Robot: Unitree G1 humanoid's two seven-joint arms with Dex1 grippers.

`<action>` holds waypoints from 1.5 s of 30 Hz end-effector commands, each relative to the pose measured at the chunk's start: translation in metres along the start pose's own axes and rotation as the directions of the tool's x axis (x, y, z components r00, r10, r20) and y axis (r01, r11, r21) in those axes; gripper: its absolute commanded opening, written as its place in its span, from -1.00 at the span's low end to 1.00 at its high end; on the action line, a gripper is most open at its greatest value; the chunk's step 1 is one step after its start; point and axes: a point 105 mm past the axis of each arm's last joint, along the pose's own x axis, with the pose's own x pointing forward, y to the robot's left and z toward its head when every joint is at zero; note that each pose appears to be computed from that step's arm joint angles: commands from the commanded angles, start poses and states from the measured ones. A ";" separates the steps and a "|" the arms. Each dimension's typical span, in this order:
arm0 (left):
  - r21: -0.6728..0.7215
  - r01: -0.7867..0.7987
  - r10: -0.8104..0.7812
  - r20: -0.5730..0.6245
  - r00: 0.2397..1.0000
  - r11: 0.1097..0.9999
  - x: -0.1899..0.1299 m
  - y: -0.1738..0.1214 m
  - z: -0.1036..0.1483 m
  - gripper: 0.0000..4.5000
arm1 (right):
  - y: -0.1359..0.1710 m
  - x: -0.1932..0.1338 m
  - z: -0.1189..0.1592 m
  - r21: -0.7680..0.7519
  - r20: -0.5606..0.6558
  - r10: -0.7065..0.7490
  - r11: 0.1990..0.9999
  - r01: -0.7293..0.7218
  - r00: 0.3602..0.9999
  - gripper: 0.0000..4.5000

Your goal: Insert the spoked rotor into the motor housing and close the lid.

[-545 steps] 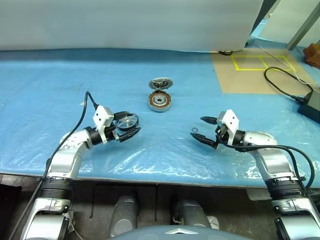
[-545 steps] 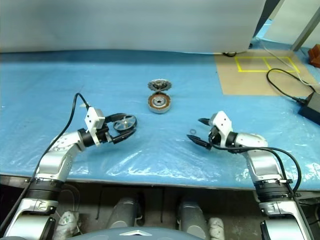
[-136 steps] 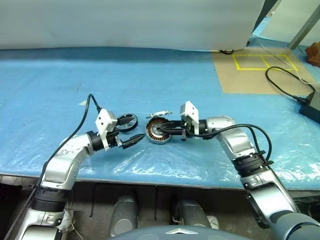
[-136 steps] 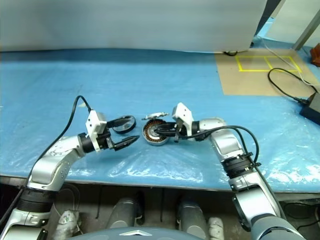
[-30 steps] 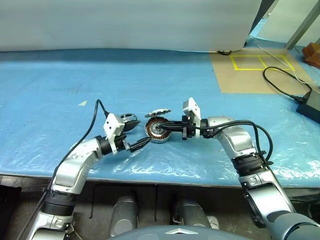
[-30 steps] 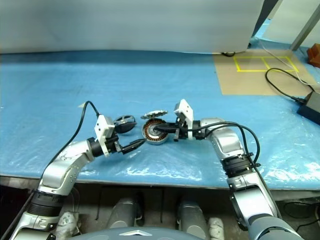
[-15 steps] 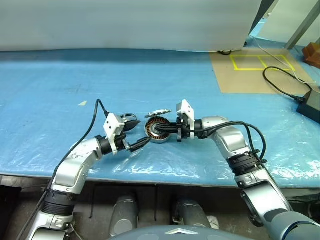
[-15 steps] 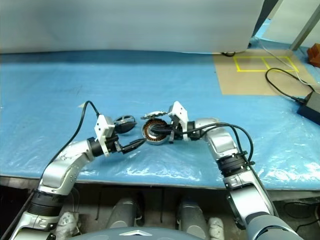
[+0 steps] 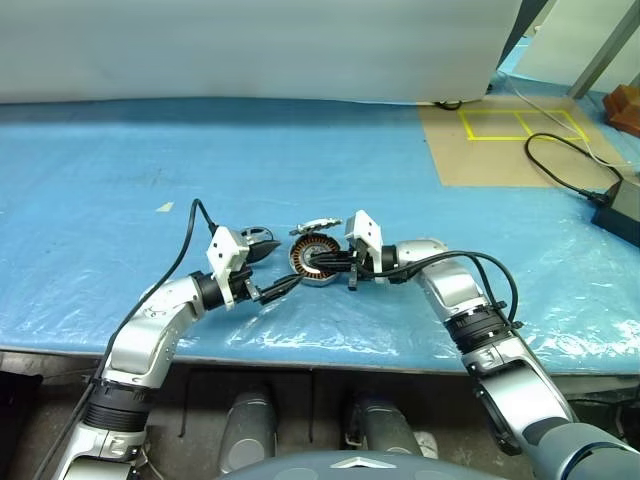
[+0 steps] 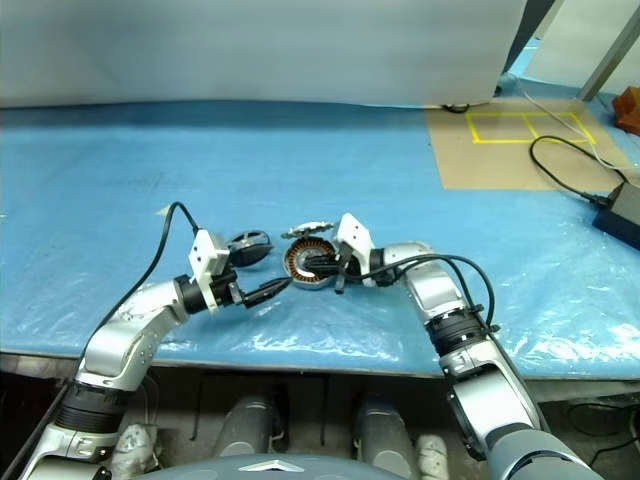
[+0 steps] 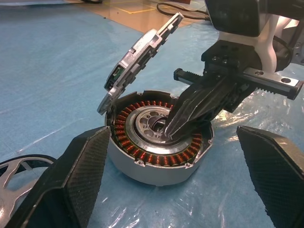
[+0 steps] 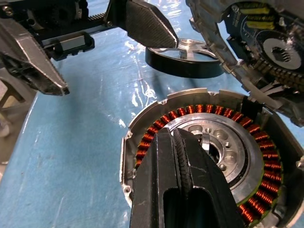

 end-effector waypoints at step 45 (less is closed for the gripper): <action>0.025 0.013 -0.014 0.041 0.999 1.000 0.009 -0.003 0.010 1.00 | -0.017 -0.002 0.024 -0.072 0.060 -0.122 0.989 0.126 0.991 -0.99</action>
